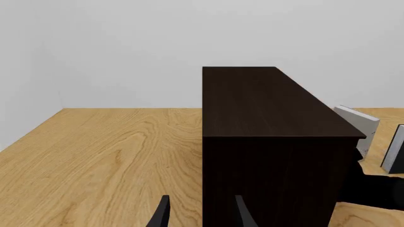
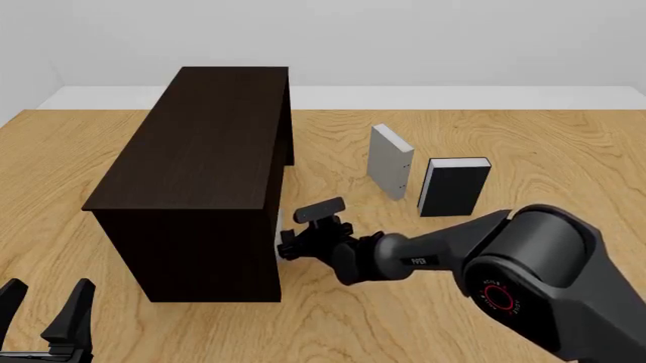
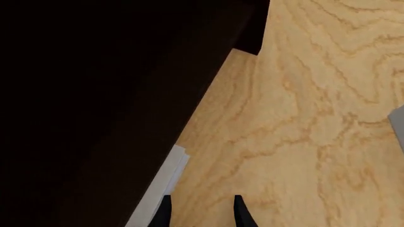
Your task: Pick up the book on the right and place it under the cabinet shelf.
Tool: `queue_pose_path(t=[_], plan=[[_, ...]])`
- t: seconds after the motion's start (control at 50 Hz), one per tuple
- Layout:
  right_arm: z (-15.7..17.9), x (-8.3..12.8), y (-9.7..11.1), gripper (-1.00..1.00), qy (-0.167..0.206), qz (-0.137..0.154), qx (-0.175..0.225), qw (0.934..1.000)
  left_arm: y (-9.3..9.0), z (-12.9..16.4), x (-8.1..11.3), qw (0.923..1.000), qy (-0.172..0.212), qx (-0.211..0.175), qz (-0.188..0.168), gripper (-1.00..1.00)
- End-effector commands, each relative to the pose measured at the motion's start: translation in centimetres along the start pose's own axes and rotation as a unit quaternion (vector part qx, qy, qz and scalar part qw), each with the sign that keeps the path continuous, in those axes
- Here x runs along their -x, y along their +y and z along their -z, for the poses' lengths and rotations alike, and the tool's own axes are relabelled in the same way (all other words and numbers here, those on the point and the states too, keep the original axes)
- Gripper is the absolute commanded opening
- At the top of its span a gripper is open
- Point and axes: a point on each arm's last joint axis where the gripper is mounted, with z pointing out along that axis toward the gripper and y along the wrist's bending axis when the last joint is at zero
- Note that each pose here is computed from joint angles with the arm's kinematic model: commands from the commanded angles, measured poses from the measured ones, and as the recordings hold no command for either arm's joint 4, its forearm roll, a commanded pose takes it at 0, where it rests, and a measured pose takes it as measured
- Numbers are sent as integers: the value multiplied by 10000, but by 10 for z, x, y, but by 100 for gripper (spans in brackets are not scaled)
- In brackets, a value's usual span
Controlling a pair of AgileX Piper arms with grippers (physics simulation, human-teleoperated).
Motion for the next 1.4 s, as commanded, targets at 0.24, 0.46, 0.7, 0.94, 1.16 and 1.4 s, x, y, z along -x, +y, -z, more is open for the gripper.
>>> queue_pose_path(t=[0.24,0.46,0.7,0.94,1.16,1.4], plan=[[16,21,7,100,-378,213,688,9967,0,0,0,10000,-5,1,4,100],[48,27,-19,100,-565,184,484,9971,0,0,0,10000,-5,1,4,100],[73,21,-31,100,-639,164,392,9971,0,0,0,10000,-5,1,4,100],[104,15,-39,100,-707,166,333,9968,0,0,0,10000,-5,1,4,100],[139,21,-43,100,-922,227,318,9950,0,0,0,10000,-5,1,4,100],[181,29,-52,100,-1181,186,212,9926,0,0,0,10000,-5,1,4,100]])
